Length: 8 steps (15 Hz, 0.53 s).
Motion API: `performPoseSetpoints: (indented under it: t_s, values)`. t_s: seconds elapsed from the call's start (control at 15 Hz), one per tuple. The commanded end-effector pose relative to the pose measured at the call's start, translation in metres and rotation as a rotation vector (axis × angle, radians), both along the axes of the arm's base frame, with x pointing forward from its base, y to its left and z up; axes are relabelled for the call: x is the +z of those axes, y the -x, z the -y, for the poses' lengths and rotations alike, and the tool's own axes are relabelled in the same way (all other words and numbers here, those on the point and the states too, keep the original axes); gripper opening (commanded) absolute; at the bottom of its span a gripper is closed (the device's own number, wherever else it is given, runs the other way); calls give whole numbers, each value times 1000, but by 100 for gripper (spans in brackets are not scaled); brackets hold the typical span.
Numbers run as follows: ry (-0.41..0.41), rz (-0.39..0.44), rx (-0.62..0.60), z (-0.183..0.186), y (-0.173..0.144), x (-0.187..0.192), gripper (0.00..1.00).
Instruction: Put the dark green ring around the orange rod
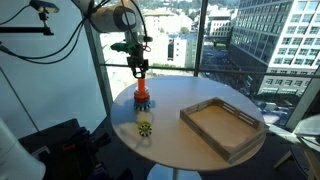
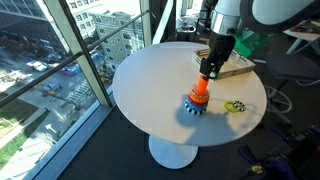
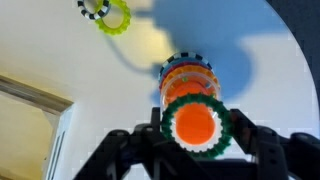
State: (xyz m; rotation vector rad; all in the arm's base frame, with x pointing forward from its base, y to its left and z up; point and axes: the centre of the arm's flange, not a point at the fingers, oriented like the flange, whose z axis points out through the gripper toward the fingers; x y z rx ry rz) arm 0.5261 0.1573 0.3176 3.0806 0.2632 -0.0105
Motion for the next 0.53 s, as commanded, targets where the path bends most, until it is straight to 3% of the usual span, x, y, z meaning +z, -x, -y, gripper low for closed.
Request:
performPoseSetpoints:
  t_s: [0.0, 0.47]
  values:
    - [26, 0, -10, -8, -13, -3, 44]
    - [43, 2, -10, -12, -22, -11, 44]
